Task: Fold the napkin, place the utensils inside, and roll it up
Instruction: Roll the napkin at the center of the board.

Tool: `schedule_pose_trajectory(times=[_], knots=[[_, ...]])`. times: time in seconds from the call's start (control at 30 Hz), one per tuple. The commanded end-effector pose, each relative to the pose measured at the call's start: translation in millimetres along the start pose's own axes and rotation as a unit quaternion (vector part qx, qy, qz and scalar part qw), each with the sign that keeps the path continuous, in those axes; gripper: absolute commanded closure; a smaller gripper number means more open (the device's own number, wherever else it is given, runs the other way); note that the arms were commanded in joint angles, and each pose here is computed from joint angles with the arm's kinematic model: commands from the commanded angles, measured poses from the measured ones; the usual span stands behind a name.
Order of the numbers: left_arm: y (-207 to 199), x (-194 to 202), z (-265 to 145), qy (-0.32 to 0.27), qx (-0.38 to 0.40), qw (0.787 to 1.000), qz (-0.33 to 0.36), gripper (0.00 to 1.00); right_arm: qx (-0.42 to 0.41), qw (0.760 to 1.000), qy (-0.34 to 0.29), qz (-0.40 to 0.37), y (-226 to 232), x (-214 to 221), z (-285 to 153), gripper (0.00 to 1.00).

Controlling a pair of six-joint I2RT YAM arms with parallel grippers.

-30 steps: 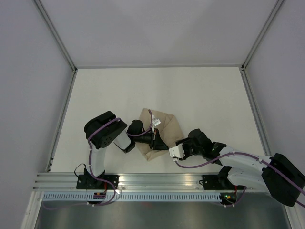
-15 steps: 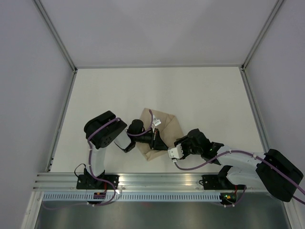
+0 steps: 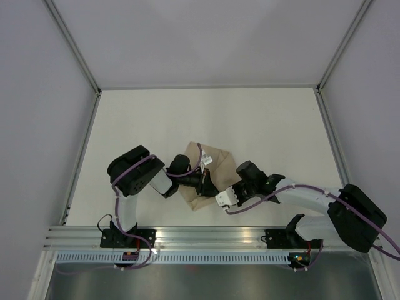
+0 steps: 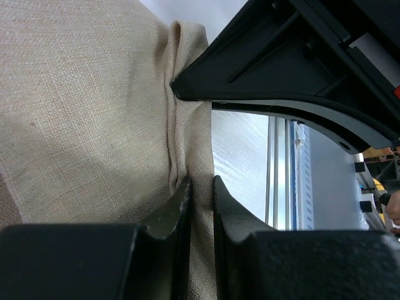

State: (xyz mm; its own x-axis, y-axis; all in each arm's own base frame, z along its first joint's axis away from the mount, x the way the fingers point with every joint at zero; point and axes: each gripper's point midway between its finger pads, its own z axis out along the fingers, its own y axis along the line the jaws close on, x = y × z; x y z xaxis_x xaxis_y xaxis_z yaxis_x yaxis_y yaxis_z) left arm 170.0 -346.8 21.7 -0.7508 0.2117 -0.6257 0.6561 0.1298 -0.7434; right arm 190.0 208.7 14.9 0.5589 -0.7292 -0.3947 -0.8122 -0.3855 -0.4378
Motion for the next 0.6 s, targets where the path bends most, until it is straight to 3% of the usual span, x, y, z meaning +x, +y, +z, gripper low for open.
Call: schedule_pose_trajectory(times=[0.0, 0.37, 0.57], knots=[[10.6, 16.5, -4.3, 0.029, -0.024, 0.999, 0.017, 0.98, -0.155, 0.987, 0.021, 0.049, 71.8, 8.8, -10.0, 0.77], [24.2, -18.0, -21.5, -0.032, -0.138, 0.987, 0.071, 0.97, -0.288, 0.946, 0.014, 0.146, 100.5, -14.6, -34.2, 0.80], [32.2, -53.0, -43.8, -0.097, -0.240, 0.959, 0.120, 0.97, -0.352, 0.910, 0.027, 0.217, 104.9, -20.1, -29.3, 0.80]])
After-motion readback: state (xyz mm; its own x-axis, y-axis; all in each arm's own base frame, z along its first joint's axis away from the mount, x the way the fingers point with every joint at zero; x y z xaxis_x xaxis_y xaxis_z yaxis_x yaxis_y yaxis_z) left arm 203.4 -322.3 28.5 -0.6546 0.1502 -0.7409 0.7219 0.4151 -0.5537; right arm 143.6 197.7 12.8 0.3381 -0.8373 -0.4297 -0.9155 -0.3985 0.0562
